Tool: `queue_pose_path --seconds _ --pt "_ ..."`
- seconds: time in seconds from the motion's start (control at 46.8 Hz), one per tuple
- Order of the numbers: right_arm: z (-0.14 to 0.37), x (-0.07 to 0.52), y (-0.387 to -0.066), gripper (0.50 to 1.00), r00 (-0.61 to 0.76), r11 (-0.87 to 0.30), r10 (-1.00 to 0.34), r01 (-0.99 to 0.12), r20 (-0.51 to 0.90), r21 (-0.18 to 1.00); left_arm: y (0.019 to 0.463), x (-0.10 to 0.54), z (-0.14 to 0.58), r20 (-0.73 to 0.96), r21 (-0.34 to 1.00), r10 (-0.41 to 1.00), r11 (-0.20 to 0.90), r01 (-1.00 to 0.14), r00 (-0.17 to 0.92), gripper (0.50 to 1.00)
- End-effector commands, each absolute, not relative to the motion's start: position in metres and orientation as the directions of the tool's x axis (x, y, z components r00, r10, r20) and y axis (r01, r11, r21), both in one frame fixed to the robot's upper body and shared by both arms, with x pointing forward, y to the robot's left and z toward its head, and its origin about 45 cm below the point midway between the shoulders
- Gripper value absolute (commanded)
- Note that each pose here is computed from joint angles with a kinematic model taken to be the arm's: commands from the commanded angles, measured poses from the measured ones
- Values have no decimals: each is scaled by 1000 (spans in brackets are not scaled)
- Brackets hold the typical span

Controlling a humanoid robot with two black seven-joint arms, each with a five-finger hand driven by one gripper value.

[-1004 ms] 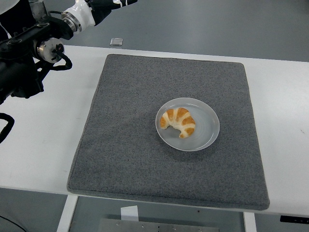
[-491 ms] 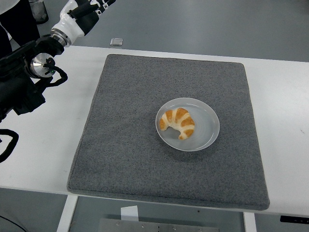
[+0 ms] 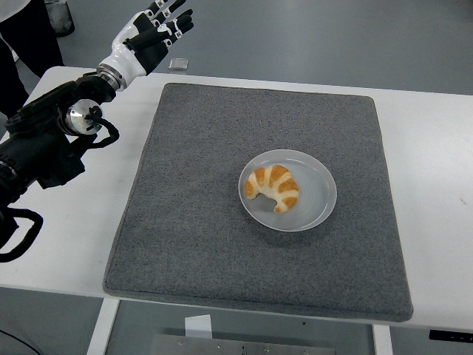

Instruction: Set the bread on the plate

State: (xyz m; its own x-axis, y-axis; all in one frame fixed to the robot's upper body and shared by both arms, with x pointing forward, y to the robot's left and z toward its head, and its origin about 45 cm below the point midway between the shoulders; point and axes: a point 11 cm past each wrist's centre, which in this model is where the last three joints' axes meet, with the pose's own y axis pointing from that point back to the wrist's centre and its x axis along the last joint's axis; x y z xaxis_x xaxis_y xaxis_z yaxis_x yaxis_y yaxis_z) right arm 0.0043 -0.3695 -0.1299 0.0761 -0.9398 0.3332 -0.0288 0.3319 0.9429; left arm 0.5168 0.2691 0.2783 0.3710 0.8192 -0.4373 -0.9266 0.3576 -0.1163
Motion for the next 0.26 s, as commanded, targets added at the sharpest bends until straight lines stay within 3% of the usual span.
queue_pose_path --seconds 0.0,0.235 --pt "-130 4 -370 952 76 333 -940 -27 334 943 268 516 276 -439 -112 819 359 -926 371 992" --pt "-130 4 -369 952 81 330 -940 -30 331 944 273 516 274 -436 -106 826 346 -932 357 992"
